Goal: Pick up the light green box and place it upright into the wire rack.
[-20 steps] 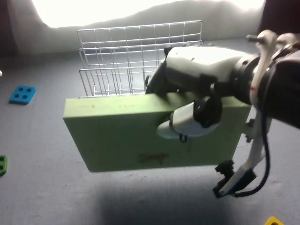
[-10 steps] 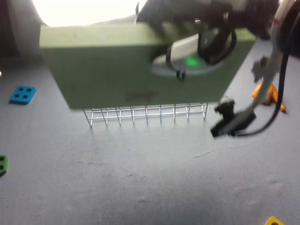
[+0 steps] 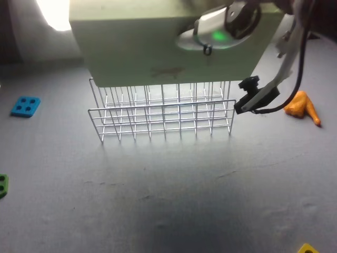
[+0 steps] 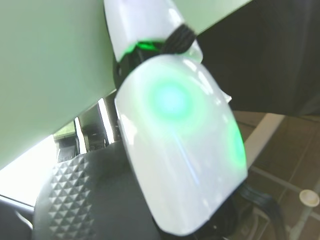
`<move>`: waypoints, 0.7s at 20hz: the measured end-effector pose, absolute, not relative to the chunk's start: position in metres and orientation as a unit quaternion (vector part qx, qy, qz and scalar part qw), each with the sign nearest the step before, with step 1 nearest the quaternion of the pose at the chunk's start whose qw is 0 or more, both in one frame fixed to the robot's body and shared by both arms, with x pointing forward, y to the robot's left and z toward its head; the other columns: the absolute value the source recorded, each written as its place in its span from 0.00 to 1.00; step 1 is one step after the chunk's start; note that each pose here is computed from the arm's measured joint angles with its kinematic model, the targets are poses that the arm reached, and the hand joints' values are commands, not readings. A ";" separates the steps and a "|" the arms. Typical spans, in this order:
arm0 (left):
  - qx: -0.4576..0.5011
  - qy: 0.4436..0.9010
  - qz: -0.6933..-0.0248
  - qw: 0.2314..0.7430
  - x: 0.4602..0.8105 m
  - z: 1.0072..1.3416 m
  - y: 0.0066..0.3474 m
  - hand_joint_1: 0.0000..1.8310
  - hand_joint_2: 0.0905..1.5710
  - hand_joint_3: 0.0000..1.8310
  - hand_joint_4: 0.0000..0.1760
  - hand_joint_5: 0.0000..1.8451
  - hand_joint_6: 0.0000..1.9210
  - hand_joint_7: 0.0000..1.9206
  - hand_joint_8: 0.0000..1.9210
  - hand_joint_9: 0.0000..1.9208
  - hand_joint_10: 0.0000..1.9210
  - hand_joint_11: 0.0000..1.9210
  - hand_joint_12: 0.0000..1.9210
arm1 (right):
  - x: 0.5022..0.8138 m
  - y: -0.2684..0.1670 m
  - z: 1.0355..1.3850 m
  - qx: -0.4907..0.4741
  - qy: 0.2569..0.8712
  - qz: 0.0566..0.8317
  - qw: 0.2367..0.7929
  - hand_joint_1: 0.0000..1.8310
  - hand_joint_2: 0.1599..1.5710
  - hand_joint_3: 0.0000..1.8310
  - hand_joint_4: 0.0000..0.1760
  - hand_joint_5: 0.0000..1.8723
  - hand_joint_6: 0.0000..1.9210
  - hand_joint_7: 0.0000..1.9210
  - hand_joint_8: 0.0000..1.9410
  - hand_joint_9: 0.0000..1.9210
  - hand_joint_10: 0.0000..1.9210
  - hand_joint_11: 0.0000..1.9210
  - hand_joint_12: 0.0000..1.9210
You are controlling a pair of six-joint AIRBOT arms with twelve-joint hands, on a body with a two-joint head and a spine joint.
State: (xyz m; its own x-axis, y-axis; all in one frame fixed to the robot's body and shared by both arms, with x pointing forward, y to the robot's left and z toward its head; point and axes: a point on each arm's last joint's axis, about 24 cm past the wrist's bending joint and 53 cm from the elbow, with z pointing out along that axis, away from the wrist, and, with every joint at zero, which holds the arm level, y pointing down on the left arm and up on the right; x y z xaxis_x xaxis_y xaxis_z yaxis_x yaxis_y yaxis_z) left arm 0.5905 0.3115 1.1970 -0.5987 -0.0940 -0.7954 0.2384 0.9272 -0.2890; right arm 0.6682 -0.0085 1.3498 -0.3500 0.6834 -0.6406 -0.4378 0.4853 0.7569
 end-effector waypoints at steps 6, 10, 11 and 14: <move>0.041 0.874 -0.186 0.446 0.591 1.197 0.311 0.00 0.78 0.00 0.21 0.11 0.00 0.12 0.00 0.09 0.00 0.00 0.15 | 0.664 0.000 1.344 0.082 0.660 0.502 0.553 0.68 0.69 0.00 0.00 0.54 0.42 0.48 0.66 0.40 0.70 0.29 0.89; 0.041 0.874 -0.186 0.446 0.591 1.197 0.312 0.00 0.78 0.00 0.21 0.11 0.00 0.12 0.00 0.09 0.00 0.00 0.15 | 0.664 0.005 1.336 0.082 0.665 0.500 0.549 0.68 0.69 0.00 0.00 0.54 0.42 0.48 0.66 0.40 0.70 0.29 0.89; 0.041 0.875 -0.186 0.446 0.591 1.197 0.312 0.00 0.78 0.00 0.20 0.13 0.00 0.14 0.00 0.10 0.01 0.00 0.15 | 0.664 0.006 1.335 0.080 0.666 0.499 0.549 0.73 0.70 0.00 0.00 0.50 0.44 0.49 0.60 0.41 0.74 0.30 0.89; 0.041 0.874 -0.186 0.446 0.591 1.197 0.312 0.00 0.78 0.00 0.17 0.13 0.00 0.12 0.00 0.10 0.00 0.00 0.14 | 0.666 0.011 1.327 0.080 0.671 0.497 0.544 0.68 0.68 0.00 0.00 0.53 0.43 0.51 0.62 0.43 0.67 0.30 0.87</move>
